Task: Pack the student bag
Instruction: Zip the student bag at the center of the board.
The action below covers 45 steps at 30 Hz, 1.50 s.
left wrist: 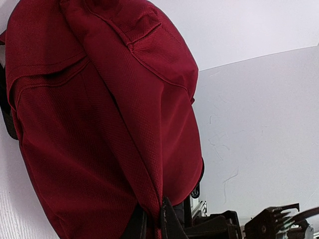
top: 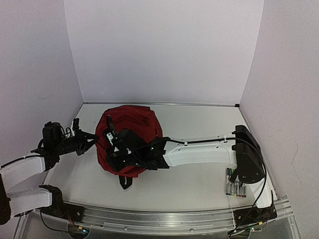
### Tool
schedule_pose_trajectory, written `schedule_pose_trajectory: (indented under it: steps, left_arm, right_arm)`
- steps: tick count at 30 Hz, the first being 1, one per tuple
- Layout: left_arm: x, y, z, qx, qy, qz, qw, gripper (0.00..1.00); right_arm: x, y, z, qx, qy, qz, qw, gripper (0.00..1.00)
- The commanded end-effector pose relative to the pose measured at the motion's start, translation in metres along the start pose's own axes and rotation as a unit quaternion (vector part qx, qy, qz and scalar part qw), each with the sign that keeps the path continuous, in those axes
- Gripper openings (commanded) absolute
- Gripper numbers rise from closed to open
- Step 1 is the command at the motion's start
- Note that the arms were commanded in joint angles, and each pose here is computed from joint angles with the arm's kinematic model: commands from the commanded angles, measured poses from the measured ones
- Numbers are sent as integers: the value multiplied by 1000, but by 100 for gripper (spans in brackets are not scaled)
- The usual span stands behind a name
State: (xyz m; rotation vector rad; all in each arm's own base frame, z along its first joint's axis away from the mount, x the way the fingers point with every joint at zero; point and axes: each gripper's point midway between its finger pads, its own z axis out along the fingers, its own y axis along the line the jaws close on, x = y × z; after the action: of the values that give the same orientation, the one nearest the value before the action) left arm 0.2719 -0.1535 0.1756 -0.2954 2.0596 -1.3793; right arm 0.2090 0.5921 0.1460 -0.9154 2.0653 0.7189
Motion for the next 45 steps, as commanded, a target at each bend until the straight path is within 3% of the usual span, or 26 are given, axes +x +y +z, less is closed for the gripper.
schedule_pose_trajectory:
  steps: [1,4,7,16,21,32,45]
  left_arm:
    - [-18,-31,-2,50,-29,49,997,0]
    - [-17,-32,-1,53,-25,54,997,0]
    - [-15,-32,-2,55,-23,60,996,0]
    - [-11,-28,-2,53,-20,63,996,0]
    - [-7,-30,-3,62,-14,74,995,0]
    - [4,-36,-6,81,8,111,990,0]
    - [6,-28,-2,73,17,115,990,0]
  right_arm:
    - [-11,23,-19,-21,-11,1,1000,36]
    - [-24,14,-29,1,-30,17,999,39]
    - [-45,-5,-45,11,-49,55,997,48]
    - [-77,-19,-65,-53,-57,161,984,53]
    - [-77,-40,-49,-93,-40,270,957,53]
    - [-57,0,-8,-236,22,420,876,49]
    - [-21,-13,8,-209,43,488,846,50]
